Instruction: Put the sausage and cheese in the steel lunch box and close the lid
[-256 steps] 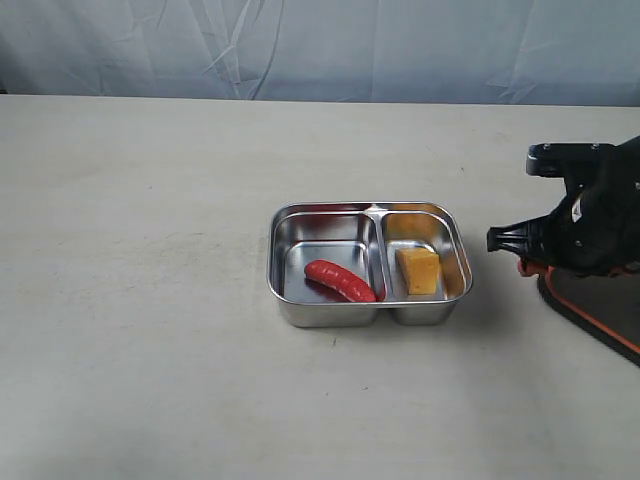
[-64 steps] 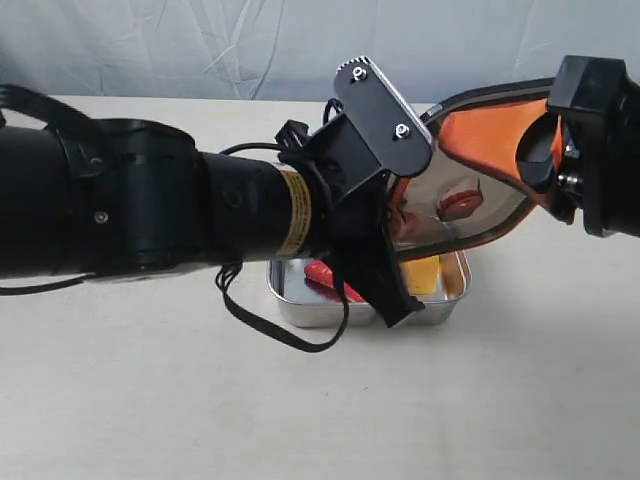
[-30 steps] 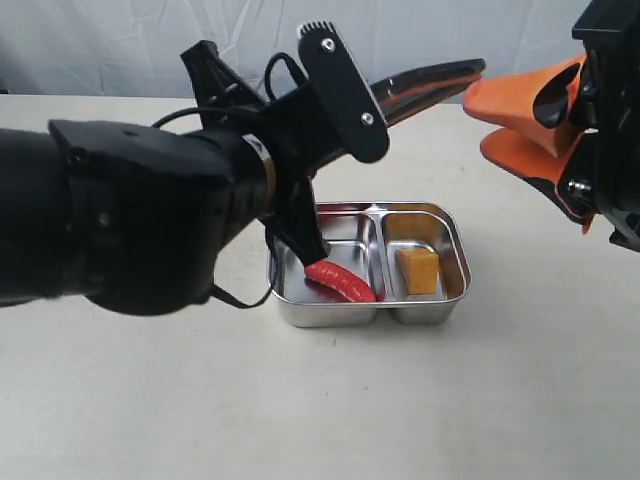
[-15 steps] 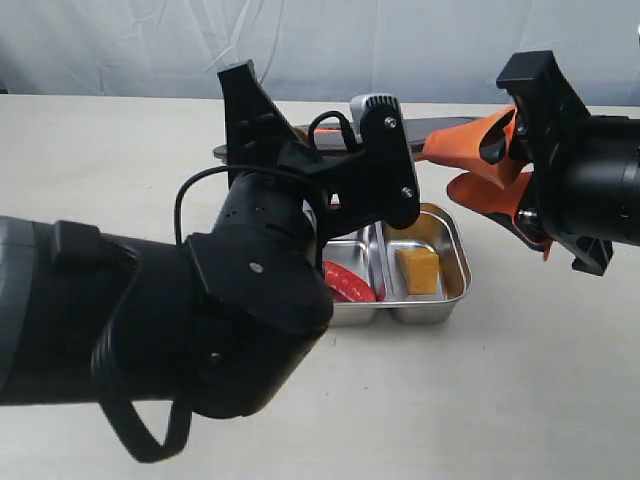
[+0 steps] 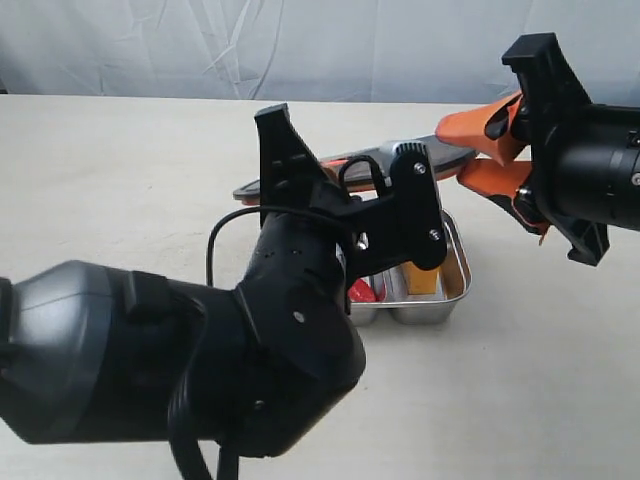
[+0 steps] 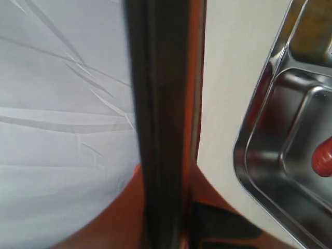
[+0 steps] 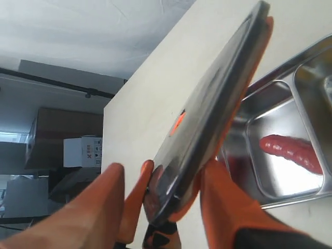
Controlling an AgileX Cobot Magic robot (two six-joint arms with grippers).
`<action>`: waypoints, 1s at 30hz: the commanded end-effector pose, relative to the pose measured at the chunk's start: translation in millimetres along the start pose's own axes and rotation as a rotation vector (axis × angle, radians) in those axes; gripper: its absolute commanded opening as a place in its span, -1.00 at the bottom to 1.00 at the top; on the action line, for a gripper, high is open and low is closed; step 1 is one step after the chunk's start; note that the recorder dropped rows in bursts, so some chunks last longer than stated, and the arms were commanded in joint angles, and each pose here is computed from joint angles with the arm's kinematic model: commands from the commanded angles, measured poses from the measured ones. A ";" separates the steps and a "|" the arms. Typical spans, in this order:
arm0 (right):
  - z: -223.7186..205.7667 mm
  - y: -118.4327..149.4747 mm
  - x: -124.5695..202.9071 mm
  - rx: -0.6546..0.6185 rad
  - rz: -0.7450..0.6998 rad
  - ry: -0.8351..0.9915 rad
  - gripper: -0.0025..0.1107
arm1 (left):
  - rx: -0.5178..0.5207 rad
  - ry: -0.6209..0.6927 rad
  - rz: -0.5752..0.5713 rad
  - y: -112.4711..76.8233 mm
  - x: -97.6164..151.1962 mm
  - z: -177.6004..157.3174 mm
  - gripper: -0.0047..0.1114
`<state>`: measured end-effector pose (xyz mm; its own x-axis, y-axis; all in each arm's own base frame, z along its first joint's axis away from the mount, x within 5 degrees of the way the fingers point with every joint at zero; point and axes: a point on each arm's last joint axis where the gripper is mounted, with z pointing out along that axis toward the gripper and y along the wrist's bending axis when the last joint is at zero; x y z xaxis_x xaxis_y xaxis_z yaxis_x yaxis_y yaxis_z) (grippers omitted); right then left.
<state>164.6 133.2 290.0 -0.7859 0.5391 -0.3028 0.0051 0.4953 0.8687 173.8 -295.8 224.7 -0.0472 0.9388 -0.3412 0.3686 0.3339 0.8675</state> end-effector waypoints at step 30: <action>33.7 -26.1 -0.8 0.164 -0.295 0.062 -0.97 | 0.075 -0.081 0.022 -19.8 -12.9 -19.5 -0.92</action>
<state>188.0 140.2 259.9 -0.7867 0.4276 -0.4453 -0.0487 0.6761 0.7352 155.4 -301.9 215.6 -0.0573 0.9394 -0.3380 0.4152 0.3303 0.8476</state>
